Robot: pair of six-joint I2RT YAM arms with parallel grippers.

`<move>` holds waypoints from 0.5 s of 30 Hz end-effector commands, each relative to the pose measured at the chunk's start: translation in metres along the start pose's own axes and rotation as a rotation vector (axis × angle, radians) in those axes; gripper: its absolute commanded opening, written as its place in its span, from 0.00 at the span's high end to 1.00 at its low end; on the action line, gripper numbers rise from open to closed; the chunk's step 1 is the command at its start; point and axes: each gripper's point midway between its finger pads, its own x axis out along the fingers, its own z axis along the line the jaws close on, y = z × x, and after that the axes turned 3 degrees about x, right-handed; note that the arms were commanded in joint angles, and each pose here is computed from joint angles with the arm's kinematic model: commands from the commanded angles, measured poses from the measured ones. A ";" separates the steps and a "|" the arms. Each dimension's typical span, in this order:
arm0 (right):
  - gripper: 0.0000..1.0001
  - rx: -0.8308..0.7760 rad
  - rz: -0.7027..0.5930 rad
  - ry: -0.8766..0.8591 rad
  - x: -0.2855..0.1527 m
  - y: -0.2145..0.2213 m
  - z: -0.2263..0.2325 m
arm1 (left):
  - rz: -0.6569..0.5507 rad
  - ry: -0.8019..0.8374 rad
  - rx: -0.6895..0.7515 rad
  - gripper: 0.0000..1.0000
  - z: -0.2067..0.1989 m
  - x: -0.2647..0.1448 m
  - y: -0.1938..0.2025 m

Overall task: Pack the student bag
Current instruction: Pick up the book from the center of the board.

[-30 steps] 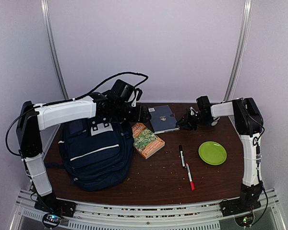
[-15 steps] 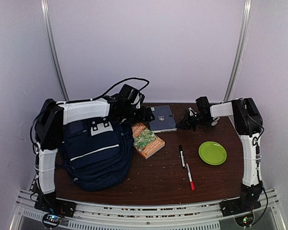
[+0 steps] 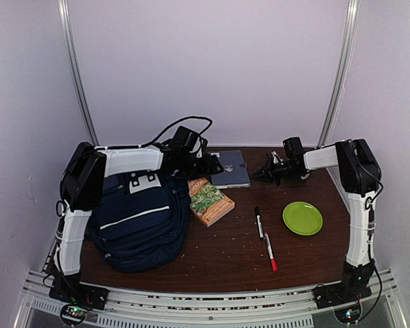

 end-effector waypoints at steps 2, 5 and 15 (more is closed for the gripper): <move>0.99 -0.130 -0.056 -0.004 -0.025 0.003 0.031 | -0.010 0.047 -0.018 0.24 -0.003 0.007 0.001; 0.80 -0.211 -0.040 0.040 -0.024 0.025 0.032 | -0.036 0.021 0.017 0.25 -0.004 -0.012 -0.003; 0.64 -0.476 0.137 0.116 0.017 0.081 0.059 | 0.124 -0.019 0.068 0.25 0.007 -0.055 0.052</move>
